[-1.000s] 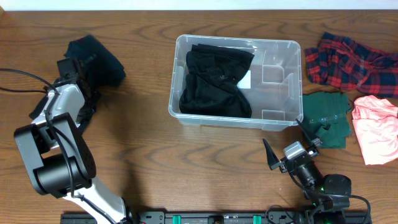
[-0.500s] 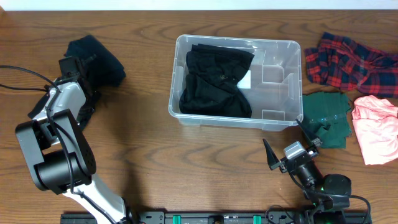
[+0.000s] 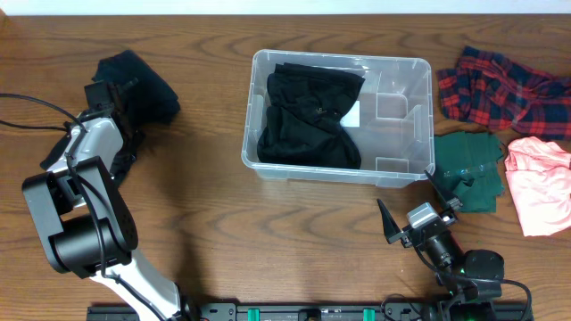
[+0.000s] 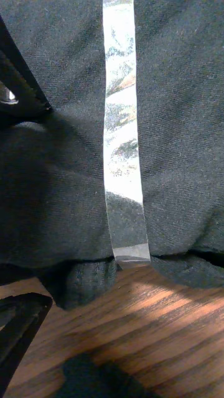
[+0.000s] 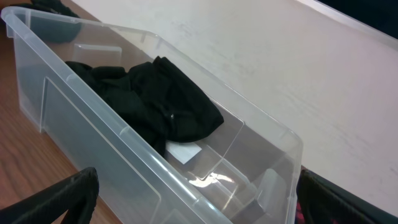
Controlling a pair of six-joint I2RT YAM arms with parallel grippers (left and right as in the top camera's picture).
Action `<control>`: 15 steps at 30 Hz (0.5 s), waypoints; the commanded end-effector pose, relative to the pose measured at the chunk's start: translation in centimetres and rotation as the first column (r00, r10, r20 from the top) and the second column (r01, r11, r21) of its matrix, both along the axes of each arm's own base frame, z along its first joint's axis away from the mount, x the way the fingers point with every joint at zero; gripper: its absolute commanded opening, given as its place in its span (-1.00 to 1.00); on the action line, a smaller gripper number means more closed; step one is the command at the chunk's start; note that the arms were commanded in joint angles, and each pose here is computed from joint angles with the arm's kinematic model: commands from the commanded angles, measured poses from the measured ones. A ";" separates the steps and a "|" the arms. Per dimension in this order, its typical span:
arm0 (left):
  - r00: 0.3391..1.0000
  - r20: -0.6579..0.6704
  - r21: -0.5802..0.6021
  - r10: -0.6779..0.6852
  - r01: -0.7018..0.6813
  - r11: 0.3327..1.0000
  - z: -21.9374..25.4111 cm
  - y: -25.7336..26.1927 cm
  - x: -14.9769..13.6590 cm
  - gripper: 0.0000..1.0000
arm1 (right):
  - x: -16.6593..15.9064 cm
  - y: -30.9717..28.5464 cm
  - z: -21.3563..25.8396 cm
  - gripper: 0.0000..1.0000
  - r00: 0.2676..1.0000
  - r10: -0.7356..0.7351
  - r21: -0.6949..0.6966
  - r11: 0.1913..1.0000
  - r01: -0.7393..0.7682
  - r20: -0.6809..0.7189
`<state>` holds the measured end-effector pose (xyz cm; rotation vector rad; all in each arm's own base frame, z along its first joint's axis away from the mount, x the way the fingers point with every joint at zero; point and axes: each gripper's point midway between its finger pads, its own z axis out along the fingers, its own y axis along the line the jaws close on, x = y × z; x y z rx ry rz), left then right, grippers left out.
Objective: Pack container
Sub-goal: 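Grasp the taped black folded garment with the left gripper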
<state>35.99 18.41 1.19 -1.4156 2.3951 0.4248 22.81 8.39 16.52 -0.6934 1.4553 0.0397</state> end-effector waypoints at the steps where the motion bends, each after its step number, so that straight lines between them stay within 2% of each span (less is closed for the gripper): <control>1: 0.994 -0.107 -0.098 0.009 -0.019 0.995 -4.4 -1.2 -2.5 0.81 | -0.1 0.2 0.0 0.98 1.000 0.012 -0.009 1.000 -0.012 0.005; 8: 0.993 -0.116 -0.100 -0.006 -0.006 0.995 -4.4 -1.2 -2.6 0.80 | -0.1 0.2 0.0 0.99 1.000 0.012 -0.009 1.000 -0.012 0.005; 15: 0.990 -0.140 -0.108 -0.007 -0.009 0.994 -4.5 -1.4 -3.2 0.57 | -0.1 0.2 0.0 0.98 1.000 0.012 -0.009 1.000 -0.012 0.005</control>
